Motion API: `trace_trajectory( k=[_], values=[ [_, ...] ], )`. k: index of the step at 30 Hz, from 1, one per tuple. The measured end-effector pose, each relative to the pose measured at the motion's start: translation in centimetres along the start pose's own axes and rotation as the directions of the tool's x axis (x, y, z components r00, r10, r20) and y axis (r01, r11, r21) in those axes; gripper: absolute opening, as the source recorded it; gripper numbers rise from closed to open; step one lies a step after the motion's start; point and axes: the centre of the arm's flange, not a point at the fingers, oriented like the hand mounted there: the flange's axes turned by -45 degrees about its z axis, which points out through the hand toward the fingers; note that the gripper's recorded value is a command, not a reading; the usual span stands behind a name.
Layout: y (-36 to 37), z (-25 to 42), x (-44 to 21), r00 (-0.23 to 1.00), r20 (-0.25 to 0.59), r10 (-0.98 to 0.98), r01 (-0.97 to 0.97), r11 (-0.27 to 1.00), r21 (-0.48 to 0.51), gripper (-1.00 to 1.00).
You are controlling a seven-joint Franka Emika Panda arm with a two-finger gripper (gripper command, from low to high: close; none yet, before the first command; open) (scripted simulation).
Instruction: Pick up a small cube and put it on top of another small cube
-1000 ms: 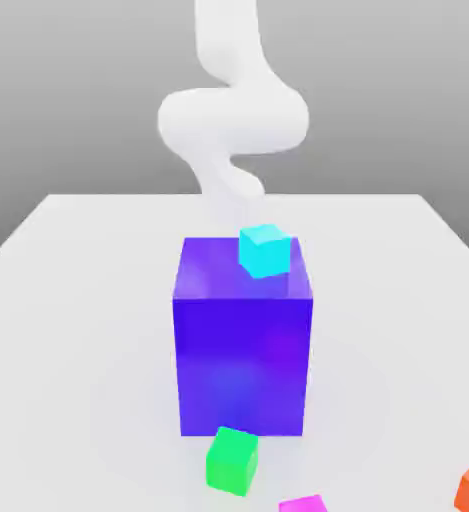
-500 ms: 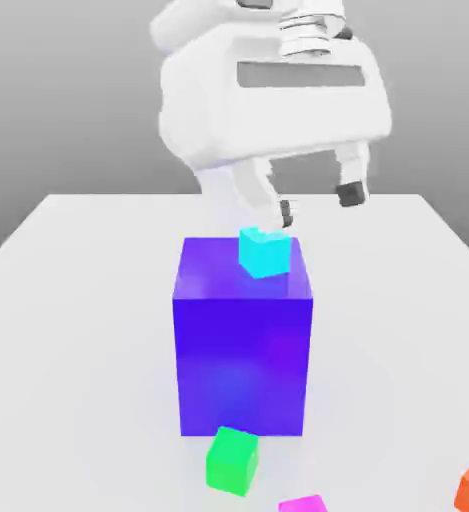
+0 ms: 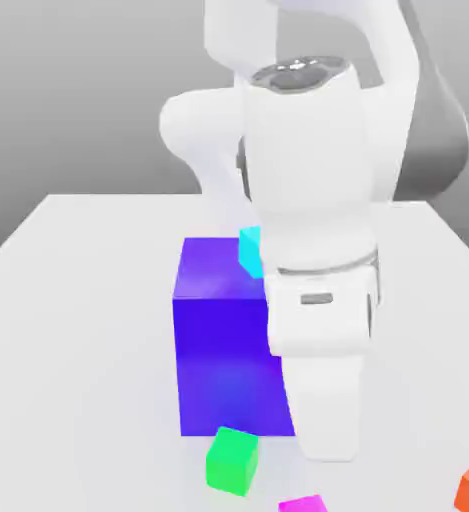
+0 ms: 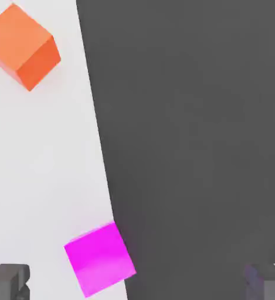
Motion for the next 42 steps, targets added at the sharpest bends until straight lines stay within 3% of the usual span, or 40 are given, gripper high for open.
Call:
trace_trajectory(
  k=[7,11,12,18,23,28,34,38,42],
  values=[
    [-1.2,7.1,-0.8,0.958,0.093,-0.271,0.263,0.960,0.090,0.00],
    [-1.6,12.6,-1.5,0.946,0.103,-0.307,0.297,0.949,0.103,0.00],
    [-1.7,13.7,-1.7,0.946,0.103,-0.308,0.297,0.949,0.104,-1.00],
    [-1.8,14.3,-1.8,0.946,0.102,-0.308,0.297,0.949,0.107,-1.00],
    [-1.4,8.7,-1.0,0.946,0.097,-0.308,0.298,0.949,0.106,-1.00],
    [-1.4,3.7,-0.3,0.945,-0.090,-0.316,0.321,0.945,0.057,-1.00],
    [-1.5,-4.0,0.4,0.881,-0.283,-0.379,0.373,0.925,-0.078,-1.00],
    [-2.0,-9.9,0.7,0.818,-0.353,-0.454,0.409,0.891,-0.197,-1.00],
    [-3.4,-15.9,1.4,0.747,-0.371,-0.551,0.454,0.831,-0.322,-1.00]
  ],
)
